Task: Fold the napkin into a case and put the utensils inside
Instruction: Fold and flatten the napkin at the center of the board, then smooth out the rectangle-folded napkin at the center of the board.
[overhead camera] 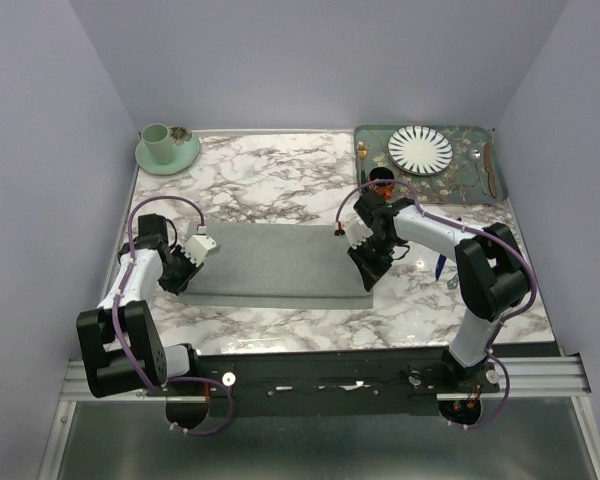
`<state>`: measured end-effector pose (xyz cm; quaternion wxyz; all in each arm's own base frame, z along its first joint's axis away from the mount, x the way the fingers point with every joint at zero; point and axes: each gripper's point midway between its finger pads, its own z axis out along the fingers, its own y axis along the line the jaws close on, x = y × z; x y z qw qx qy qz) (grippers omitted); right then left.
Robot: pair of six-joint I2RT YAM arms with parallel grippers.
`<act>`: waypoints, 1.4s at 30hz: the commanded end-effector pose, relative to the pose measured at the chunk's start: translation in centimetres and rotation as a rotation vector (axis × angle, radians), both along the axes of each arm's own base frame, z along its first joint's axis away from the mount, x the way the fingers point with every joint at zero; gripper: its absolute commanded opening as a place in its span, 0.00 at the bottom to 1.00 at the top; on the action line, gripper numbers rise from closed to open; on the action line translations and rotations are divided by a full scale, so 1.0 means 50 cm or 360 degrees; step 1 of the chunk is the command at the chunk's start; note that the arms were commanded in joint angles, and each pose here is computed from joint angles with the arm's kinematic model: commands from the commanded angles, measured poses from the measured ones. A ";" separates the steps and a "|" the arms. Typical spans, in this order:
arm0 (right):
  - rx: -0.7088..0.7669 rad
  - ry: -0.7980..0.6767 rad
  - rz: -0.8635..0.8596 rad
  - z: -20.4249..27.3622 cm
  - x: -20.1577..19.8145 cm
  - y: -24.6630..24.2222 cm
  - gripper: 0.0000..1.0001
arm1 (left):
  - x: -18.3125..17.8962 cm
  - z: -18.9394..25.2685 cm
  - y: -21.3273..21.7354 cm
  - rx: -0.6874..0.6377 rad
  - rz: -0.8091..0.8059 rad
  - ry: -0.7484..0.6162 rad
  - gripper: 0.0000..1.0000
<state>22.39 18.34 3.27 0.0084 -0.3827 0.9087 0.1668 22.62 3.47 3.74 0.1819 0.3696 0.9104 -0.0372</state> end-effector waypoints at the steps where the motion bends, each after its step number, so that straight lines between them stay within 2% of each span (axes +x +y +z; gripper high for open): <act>1: -0.0011 0.0013 0.0049 0.000 -0.005 -0.002 0.01 | -0.008 -0.003 0.006 0.0025 -0.0008 0.0007 0.09; 2: 0.0001 0.0032 0.0054 0.000 -0.010 -0.001 0.01 | -0.011 0.002 0.006 0.0022 -0.0016 0.0008 0.10; 3: 0.0023 0.0055 0.0064 0.002 -0.018 0.002 0.01 | -0.013 0.006 0.004 0.0017 -0.0025 0.0005 0.15; 4: 0.0031 0.0077 0.0069 0.005 -0.029 -0.001 0.06 | -0.016 0.009 0.000 0.0003 -0.0036 0.0004 0.20; 5: 0.0039 0.0087 0.0076 0.006 -0.035 -0.001 0.11 | -0.023 0.018 -0.003 -0.0006 -0.0050 0.0006 0.26; 6: 0.0063 0.0103 0.0086 0.011 -0.043 0.002 0.22 | -0.026 0.024 -0.004 -0.0012 -0.0067 -0.0004 0.37; 8: 0.0089 0.0122 0.0096 0.021 -0.055 0.002 0.38 | -0.038 0.038 -0.016 -0.0053 -0.0098 -0.0009 0.45; 9: 0.0119 0.0138 0.0101 0.027 -0.060 0.005 0.50 | -0.039 0.043 -0.018 -0.0057 -0.0103 -0.0020 0.50; 10: 0.0134 0.0151 0.0101 0.035 -0.066 0.007 0.55 | -0.039 0.048 -0.018 -0.0059 -0.0105 -0.0035 0.57; 13: 0.0203 0.0163 0.0102 0.068 -0.072 0.020 0.64 | -0.038 0.074 -0.028 -0.0093 -0.0108 -0.0105 0.61; 19: 0.0251 0.0071 0.0098 0.108 -0.038 0.040 0.65 | -0.011 0.113 -0.036 -0.0145 -0.0031 -0.0206 0.61; 28: 0.0175 0.0025 0.0039 0.053 0.041 0.066 0.63 | 0.032 0.063 -0.036 -0.0271 0.0193 0.0000 0.56; 38: -0.0029 0.0135 0.0033 -0.050 0.021 0.020 0.63 | 0.016 -0.023 -0.023 -0.0228 0.0267 0.0206 0.53; 40: 0.0045 0.0113 0.0018 -0.024 0.022 0.027 0.63 | 0.022 -0.007 -0.032 -0.0270 0.0249 0.0163 0.55; 41: 0.0096 0.0093 0.0009 -0.004 0.027 0.033 0.63 | 0.031 0.023 -0.038 -0.0290 0.0246 0.0073 0.57; 42: 0.0155 0.0062 0.0008 0.022 0.033 0.043 0.66 | 0.050 0.053 -0.047 -0.0339 0.0245 -0.0017 0.66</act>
